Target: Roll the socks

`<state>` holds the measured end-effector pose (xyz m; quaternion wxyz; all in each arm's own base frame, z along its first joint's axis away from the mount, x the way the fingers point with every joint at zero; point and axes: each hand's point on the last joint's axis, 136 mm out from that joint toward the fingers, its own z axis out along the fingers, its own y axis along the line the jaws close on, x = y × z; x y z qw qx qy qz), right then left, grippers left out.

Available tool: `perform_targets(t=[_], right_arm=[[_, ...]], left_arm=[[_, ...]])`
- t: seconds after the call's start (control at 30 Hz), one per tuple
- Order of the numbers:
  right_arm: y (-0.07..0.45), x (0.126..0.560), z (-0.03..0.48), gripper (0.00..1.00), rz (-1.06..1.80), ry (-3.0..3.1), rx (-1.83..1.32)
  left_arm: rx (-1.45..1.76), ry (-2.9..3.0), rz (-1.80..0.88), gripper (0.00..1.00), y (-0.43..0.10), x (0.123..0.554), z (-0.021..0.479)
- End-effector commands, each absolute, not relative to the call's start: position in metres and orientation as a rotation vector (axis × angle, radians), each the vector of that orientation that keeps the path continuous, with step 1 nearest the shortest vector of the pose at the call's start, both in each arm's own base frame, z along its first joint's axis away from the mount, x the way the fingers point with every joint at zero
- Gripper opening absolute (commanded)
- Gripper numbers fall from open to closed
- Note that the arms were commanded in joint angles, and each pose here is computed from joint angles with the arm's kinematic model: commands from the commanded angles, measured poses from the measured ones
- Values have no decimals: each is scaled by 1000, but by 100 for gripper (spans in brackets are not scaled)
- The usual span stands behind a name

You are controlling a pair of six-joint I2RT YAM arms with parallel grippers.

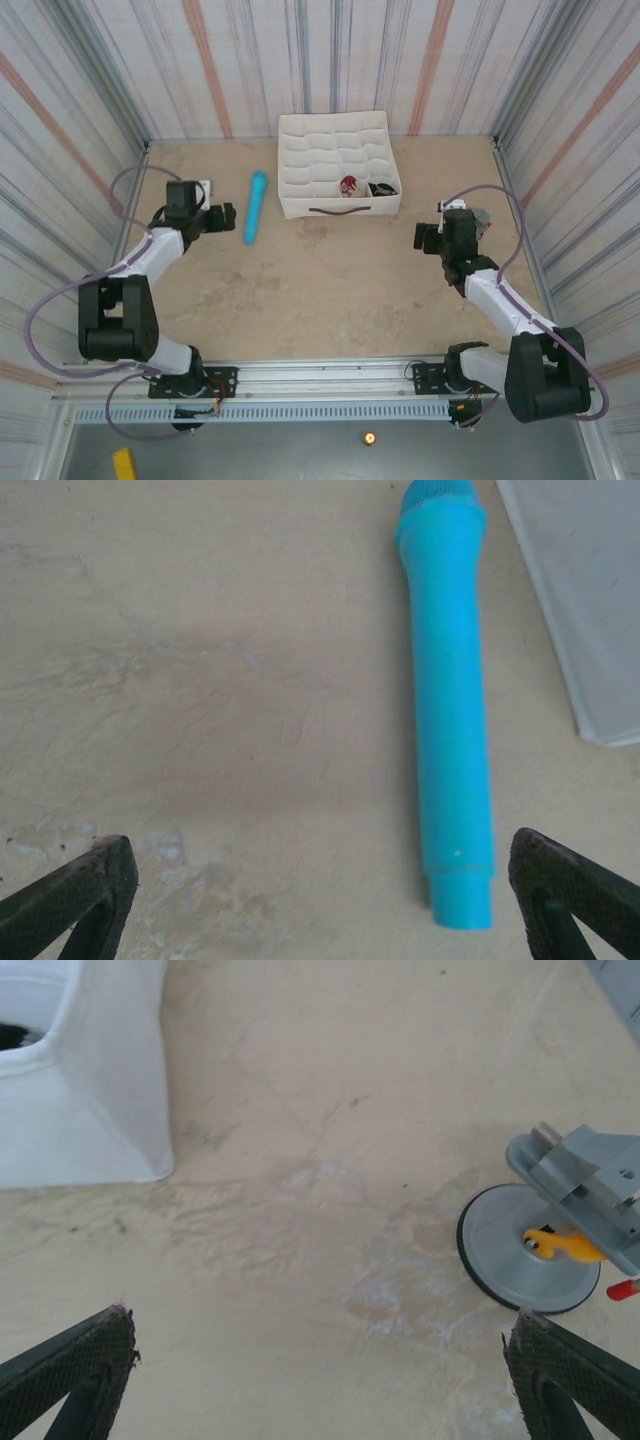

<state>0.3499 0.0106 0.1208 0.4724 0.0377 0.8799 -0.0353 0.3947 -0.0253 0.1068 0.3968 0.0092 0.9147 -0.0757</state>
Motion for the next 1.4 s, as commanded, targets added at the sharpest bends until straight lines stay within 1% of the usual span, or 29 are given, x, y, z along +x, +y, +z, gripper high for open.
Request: perform_targets(t=[0.0, 0.17, 0.33, 0.4, 0.5, 0.7, 1.37], right_arm=[[2, 364, 125, 99, -132, 2034, 99], [-7, 370, 113, 99, -122, 1933, 105], [-10, 376, 111, 99, -62, 1875, 97], [-15, 376, 105, 99, -41, 1861, 128], [-16, 373, 94, 99, -5, 1839, 128], [-23, 394, 82, 99, -29, 1956, 173], [-28, 392, 83, 99, -40, 1953, 197]], left_arm=[[150, 2110, -171, 99, -26, 407, 126], [119, 1993, -46, 99, -9, 392, 113], [105, 1918, -75, 99, -11, 385, 107], [73, 1919, -53, 99, -6, 387, 101], [120, 1933, -84, 99, -14, 392, 94], [111, 1964, -53, 99, -13, 395, 91], [116, 1963, -32, 99, -14, 395, 92]])
